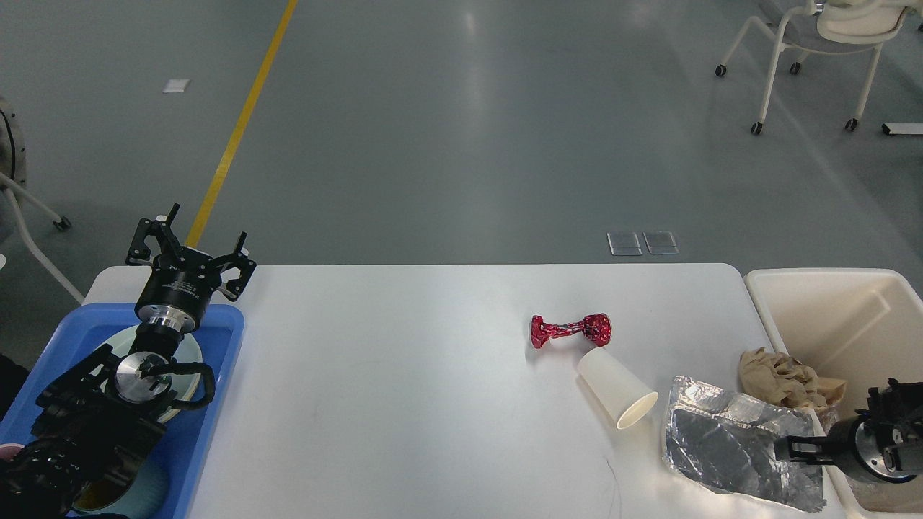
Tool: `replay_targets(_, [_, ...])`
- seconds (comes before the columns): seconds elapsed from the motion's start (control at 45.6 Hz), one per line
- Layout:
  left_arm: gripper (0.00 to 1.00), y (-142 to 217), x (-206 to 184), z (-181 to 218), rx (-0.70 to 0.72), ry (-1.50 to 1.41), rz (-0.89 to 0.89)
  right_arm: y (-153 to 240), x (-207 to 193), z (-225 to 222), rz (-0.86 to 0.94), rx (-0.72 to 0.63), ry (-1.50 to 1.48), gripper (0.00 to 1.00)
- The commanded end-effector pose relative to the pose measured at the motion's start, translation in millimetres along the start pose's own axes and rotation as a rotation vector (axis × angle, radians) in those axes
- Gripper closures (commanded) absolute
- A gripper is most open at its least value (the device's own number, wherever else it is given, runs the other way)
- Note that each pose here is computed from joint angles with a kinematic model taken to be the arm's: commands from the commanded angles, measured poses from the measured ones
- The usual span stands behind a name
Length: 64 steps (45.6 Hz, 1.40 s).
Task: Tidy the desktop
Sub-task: 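Lower the silver foil into the white bin and release it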
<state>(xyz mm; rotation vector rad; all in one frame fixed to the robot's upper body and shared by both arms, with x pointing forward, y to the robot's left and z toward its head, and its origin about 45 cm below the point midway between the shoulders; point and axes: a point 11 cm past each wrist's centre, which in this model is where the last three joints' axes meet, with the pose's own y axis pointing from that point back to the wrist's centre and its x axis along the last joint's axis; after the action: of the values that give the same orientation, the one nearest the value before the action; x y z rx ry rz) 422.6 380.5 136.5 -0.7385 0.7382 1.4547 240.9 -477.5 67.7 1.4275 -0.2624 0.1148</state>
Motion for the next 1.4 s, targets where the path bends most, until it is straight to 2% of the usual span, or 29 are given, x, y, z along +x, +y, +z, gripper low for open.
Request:
replay_targets(0.0, [0.01,0,0,0,-0.001,0.000,0.000,0,0,-1,-0.004,0.004,0.000,1.00])
replay_targets(0.241, [0.01,0,0,0,-0.001,0.000,0.000,10,5,-1,0.002,0.082,-0.033,1.00])
replay_targets(0.394, [0.01,0,0,0,0.001,0.000,0.000,63,35,31,0.039,0.071,-0.133,1.00])
replay_targets(0.46, [0.01,0,0,0,0.001,0.000,0.000,102,56,32,0.048,0.111,-0.169,1.00])
replay_targets(0.548, [0.01,0,0,0,-0.001,0.000,0.000,173,88,24,0.053,0.163,-0.179,1.00])
replay_targets(0.635, [0.01,0,0,0,0.001,-0.001,0.000,260,125,18,0.109,0.191,-0.178,1.00])
replay_targets(0.701, [0.01,0,0,0,0.000,-0.001,0.000,336,152,-2,0.156,0.247,-0.135,1.00])
replay_targets(0.811, [0.01,0,0,0,0.000,-0.001,0.000,437,167,-34,0.203,0.266,-0.017,1.00])
replay_targets(0.898, [0.01,0,0,0,0.000,-0.001,0.000,476,171,-50,0.261,0.235,0.074,1.00])
replay_targets(1.03, [0.01,0,0,0,0.000,-0.001,0.000,484,180,-41,0.300,0.190,0.084,1.00])
replay_targets(1.095, [0.01,0,0,0,-0.001,0.000,0.000,465,182,-32,0.266,0.174,0.063,1.00])
replay_targets(1.161, [0.01,0,0,0,-0.001,0.000,0.000,426,184,-10,0.235,0.153,0.029,1.00])
replay_targets(1.227, [0.01,0,0,0,0.000,-0.001,0.000,376,187,32,0.247,0.074,-0.008,1.00])
replay_targets(1.38, [0.01,0,0,0,-0.001,0.000,0.000,250,179,145,0.304,-0.267,0.040,1.00])
